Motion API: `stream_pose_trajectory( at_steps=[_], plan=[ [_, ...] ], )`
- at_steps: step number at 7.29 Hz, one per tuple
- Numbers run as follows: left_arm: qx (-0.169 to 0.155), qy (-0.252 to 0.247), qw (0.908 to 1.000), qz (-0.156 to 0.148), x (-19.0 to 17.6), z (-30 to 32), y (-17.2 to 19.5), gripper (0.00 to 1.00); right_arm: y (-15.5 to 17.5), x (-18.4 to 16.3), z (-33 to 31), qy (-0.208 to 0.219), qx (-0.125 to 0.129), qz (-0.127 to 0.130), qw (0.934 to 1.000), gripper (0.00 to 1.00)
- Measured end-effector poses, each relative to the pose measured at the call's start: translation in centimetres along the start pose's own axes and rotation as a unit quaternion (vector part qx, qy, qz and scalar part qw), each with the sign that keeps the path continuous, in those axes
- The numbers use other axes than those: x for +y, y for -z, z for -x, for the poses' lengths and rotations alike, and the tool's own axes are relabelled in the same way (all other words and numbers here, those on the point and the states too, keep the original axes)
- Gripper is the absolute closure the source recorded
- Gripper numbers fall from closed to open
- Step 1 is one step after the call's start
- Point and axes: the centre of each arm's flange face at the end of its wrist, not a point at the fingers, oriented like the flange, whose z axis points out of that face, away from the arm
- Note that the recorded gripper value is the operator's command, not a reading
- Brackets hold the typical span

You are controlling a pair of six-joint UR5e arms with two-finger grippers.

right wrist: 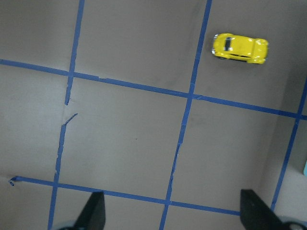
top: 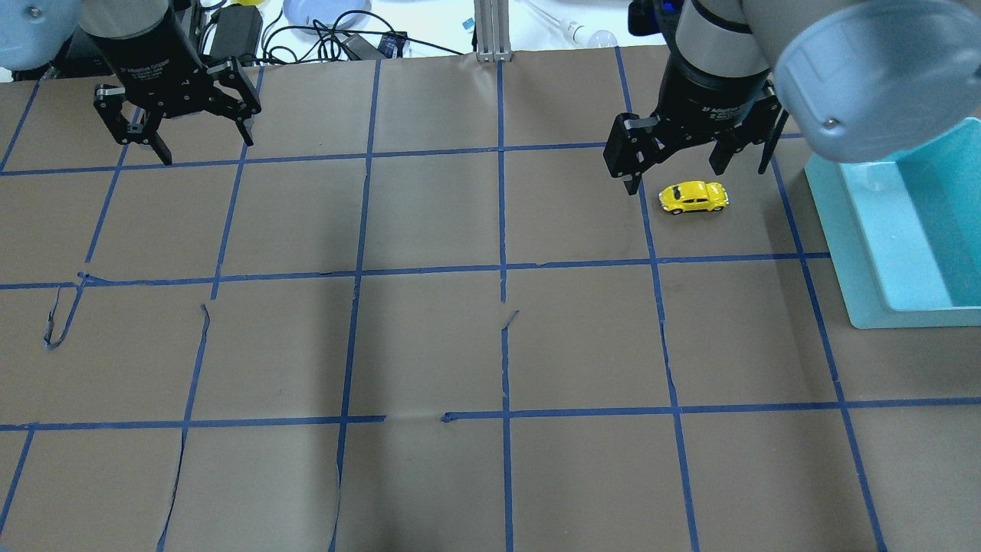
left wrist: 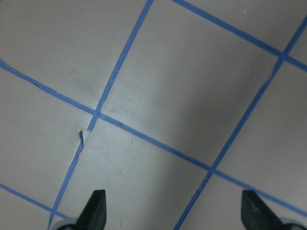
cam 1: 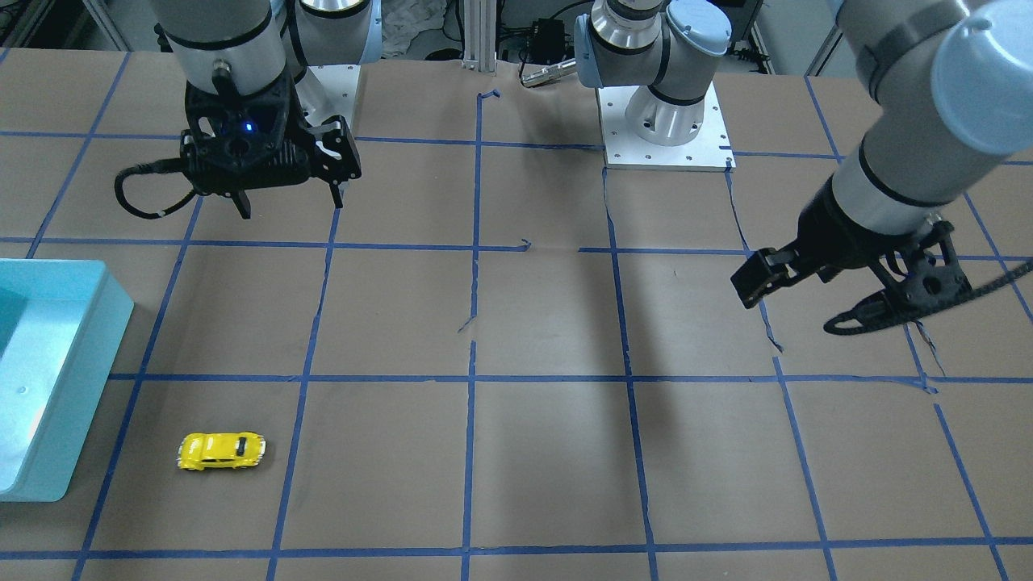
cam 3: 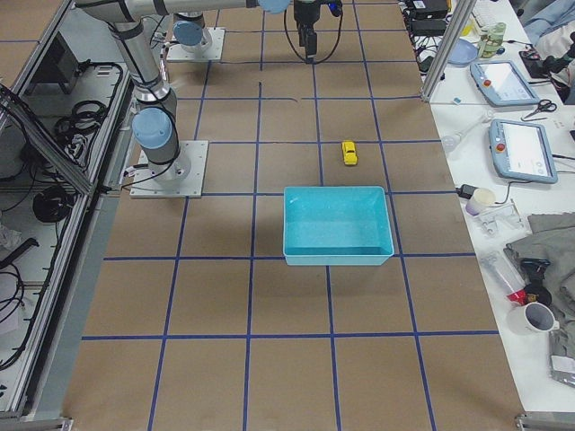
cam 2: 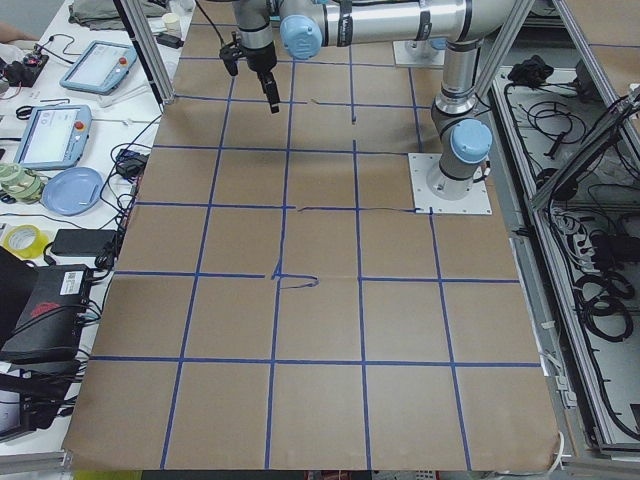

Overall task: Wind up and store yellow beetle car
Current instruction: 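Lower the right gripper onto the car beside the blue tray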

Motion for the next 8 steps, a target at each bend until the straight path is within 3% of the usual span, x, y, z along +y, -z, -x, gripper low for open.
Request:
stream_pose_trajectory(
  at_steps=[3, 4, 5, 6, 8],
  plan=[
    [0.011, -0.069, 0.9975, 0.009, 3.4, -3.5, 0.4, 0.0, -5.8, -3.1, 0.3, 0.009, -0.009, 0.051, 0.9986, 0.0],
    [0.01, -0.101, 0.9948, 0.012, 4.1, -4.0, -0.2, 0.0, -7.6, -3.8, 0.4, 0.03, -0.011, 0.065, 0.9973, 0.0],
    [0.011, -0.129, 0.9916, 0.01, 4.6, -4.2, -0.3, 0.0, -9.0, -4.3, 0.5, 0.087, -0.016, 0.071, 0.9936, 0.0],
    [0.012, -0.151, 0.9884, 0.006, 5.0, -4.2, -0.2, 0.0, -10.5, -4.7, 0.4, 0.186, -0.023, 0.067, 0.98, 0.0],
    [0.015, -0.168, 0.9856, -0.01, 5.0, -3.8, 0.3, 0.0, -13.7, -5.0, -1.2, 0.389, -0.023, 0.044, 0.9199, 0.0]
  ],
)
